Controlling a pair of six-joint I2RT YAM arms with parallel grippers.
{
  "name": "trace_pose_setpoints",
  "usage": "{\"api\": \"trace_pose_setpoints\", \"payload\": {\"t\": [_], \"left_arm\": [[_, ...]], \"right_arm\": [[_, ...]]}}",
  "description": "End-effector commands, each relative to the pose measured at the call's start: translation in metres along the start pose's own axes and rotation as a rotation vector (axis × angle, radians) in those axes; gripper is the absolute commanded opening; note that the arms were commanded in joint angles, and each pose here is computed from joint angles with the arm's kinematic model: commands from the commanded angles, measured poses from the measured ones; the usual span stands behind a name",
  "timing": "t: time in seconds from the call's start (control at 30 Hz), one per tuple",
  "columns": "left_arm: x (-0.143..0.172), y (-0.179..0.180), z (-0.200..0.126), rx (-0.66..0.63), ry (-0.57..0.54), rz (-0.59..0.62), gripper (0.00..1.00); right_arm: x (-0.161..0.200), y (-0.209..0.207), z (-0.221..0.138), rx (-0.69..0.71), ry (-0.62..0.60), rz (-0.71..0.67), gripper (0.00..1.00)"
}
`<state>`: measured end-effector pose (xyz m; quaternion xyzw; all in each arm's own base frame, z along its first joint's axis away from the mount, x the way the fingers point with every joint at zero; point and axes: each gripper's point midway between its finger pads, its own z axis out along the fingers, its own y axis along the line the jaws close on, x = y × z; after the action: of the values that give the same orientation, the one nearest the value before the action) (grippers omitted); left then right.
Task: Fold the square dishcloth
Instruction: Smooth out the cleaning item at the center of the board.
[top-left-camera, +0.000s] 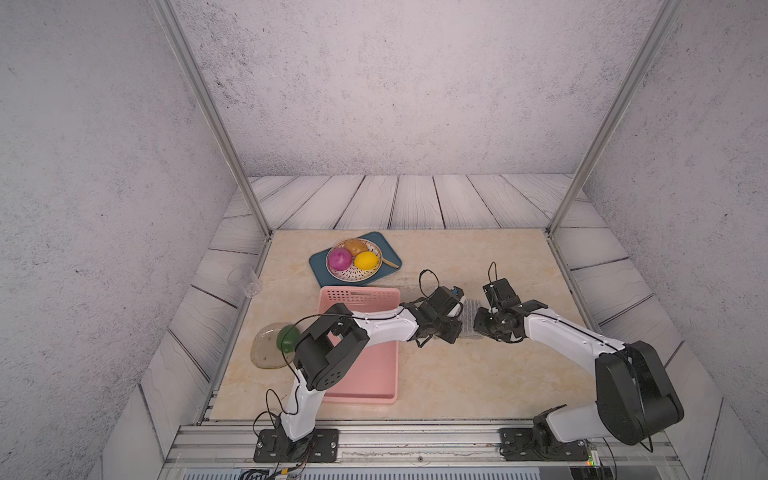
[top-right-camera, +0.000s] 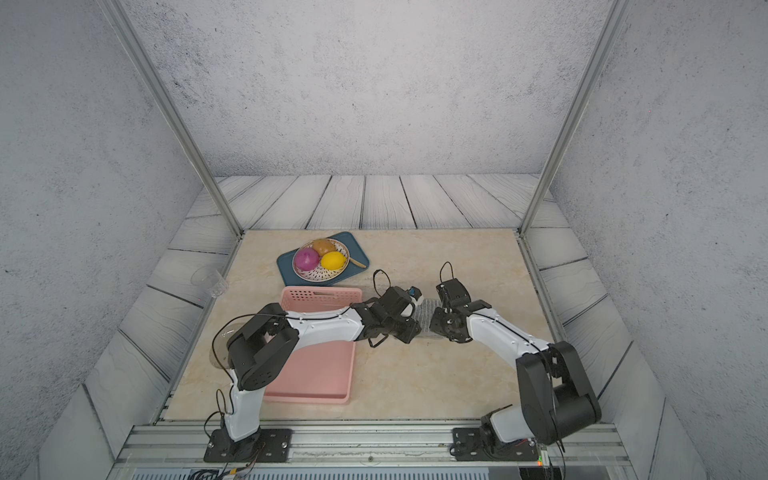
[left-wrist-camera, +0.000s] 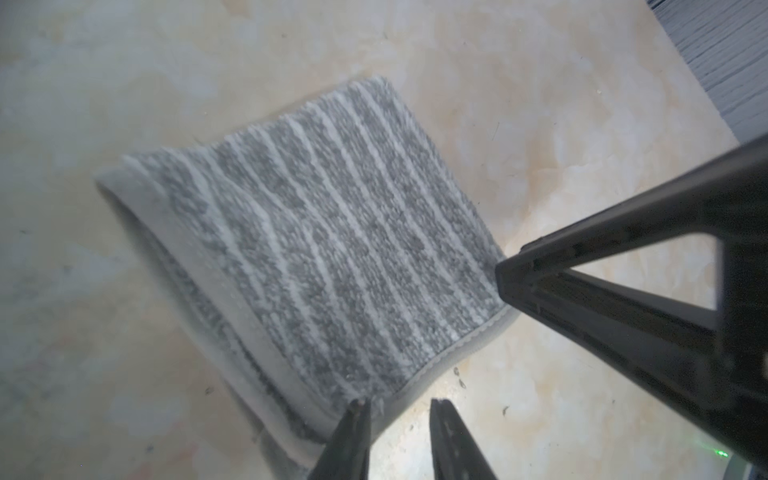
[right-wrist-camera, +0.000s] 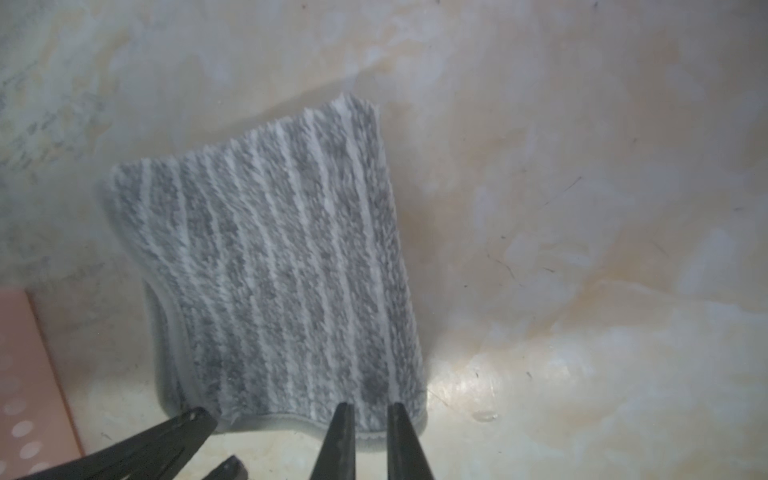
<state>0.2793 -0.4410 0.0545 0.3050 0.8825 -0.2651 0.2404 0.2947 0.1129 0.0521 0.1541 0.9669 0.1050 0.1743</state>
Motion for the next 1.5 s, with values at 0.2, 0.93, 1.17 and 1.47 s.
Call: {"api": "trace_pose_setpoints", "payload": {"t": [0.2, 0.93, 1.17, 1.47], "left_arm": [[0.010, 0.025, 0.010, -0.058, 0.021, -0.058, 0.32], [-0.015, 0.011, -0.033, -0.023, -0.061, -0.080, 0.33], [-0.046, 0.004, -0.053, -0.025, -0.116, -0.064, 0.34], [-0.074, 0.023, -0.030, -0.010, -0.096, -0.074, 0.33]], "right_arm": [[0.006, -0.009, 0.023, -0.009, 0.039, 0.040, 0.14], [-0.009, -0.005, -0.003, -0.046, -0.009, 0.024, 0.17], [-0.038, 0.002, -0.034, -0.044, -0.105, 0.004, 0.21], [-0.083, 0.016, -0.031, -0.088, -0.140, 0.020, 0.20]]}}
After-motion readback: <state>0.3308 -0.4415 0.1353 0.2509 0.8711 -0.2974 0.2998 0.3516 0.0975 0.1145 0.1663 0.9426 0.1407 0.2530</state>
